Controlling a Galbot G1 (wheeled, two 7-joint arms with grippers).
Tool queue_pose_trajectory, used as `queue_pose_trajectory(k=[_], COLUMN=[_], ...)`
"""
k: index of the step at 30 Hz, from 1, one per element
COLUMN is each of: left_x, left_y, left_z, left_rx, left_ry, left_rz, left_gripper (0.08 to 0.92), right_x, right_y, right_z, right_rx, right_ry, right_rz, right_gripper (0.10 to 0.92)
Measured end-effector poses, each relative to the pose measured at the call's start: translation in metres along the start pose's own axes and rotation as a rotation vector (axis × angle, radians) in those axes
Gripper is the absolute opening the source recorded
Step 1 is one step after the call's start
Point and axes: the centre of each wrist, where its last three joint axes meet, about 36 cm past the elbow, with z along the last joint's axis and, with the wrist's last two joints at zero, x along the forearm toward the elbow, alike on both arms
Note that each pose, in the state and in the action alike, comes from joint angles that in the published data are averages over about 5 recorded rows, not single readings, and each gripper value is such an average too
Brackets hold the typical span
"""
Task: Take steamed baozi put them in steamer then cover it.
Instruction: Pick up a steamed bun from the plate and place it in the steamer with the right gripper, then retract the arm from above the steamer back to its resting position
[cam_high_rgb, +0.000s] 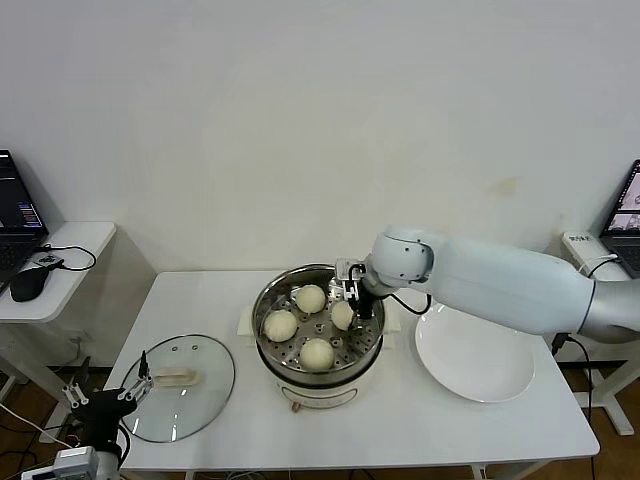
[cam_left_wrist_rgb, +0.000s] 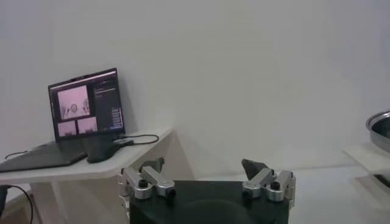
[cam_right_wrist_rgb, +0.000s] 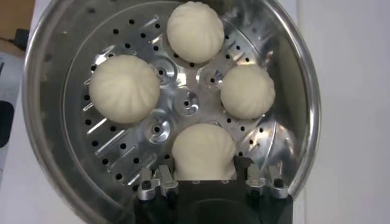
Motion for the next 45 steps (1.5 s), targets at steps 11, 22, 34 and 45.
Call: queue_pose_trajectory(k=[11,22,34,45], left_x=[0.000,-0.004,-0.006,-0.009], left_y=[0.000,0.000,-0.002,-0.001], left_z=[-0.001,-0.001,0.004,0.015], left_rx=[0.004,0.007,0.006,-0.043], left_ry=[-0.002,-0.008,0.000,0.007], left_rz=[-0.002,-0.002,0.004,0.010], left_gripper=[0.823,0.823,0.823,0.823], right_x=[0.000,0.034,0.051,0.017], right_y=[-0.001,0.001,0.061,0.128], right_z=[0.000,0.010,0.076,0.126], right_rx=[0.003,-0.009,-0.144,-0.346], right_ry=[0.003,-0.054,-0.288,-0.660], right_rz=[0.015,0.082,0.361,0.696], right_gripper=[0.718,0.823,0.823,0.823])
